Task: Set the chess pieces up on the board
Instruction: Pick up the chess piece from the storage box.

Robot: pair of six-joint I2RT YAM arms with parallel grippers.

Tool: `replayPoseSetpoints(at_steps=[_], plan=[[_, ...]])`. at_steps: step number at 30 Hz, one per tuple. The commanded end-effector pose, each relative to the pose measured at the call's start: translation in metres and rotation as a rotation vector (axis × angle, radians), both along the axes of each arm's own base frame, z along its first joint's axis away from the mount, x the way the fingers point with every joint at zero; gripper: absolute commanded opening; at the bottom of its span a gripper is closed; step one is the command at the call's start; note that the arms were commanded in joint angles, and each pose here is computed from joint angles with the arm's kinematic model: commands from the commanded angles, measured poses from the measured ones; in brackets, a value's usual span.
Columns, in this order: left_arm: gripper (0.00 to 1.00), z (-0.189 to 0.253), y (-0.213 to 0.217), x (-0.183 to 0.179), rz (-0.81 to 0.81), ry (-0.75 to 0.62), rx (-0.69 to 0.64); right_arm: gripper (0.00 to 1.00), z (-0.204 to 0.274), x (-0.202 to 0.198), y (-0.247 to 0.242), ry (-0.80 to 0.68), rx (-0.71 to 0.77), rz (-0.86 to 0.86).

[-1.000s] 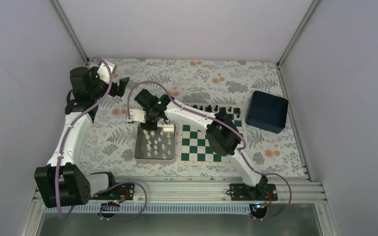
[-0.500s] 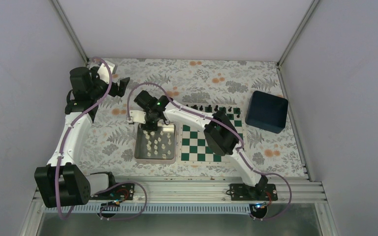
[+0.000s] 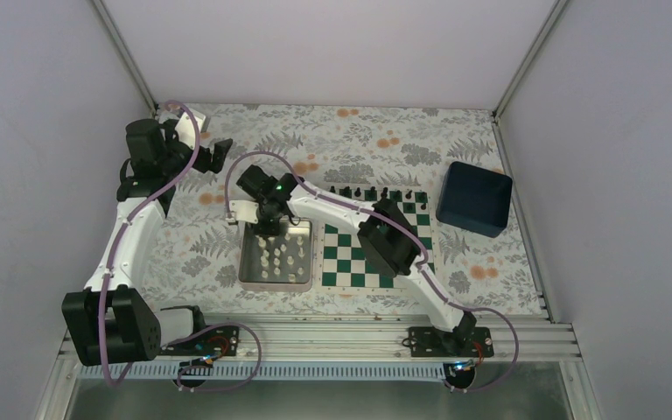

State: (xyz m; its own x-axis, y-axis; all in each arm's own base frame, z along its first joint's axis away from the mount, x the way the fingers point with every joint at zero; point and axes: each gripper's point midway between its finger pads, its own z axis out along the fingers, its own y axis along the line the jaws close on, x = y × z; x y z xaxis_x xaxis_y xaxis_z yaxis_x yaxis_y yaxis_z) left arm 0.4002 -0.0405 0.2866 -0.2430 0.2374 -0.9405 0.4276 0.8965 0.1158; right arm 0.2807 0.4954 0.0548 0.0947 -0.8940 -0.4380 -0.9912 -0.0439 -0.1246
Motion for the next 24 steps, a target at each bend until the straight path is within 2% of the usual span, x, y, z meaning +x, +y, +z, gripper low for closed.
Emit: replayPoseSetpoints(at_steps=[1, 7, 12, 16, 20, 24], plan=[[1.0, 0.006, -0.001, 0.001, -0.018, -0.017, -0.01, 0.17, -0.001, 0.002, 0.006, -0.019, -0.004, -0.01], [1.0, 0.006, -0.002, 0.001, -0.022, -0.017, -0.01, 0.04, 0.013, 0.003, 0.006, -0.032, 0.019, -0.019], [1.0, 0.008, -0.002, 0.0, -0.021, -0.02, -0.005, 0.04, 0.049, 0.002, 0.0, -0.068, 0.051, -0.02], [1.0, 0.01, 0.0, 0.0, -0.013, -0.03, 0.005, 0.04, 0.099, -0.007, -0.014, -0.074, 0.118, -0.018], [1.0, 0.006, 0.005, 0.003, 0.01, -0.023, 0.017, 0.04, 0.134, -0.012, -0.045, -0.065, 0.154, -0.04], [1.0, 0.003, 0.009, 0.006, 0.032, -0.013, 0.023, 0.04, 0.144, -0.001, -0.107, -0.06, 0.153, -0.138]])
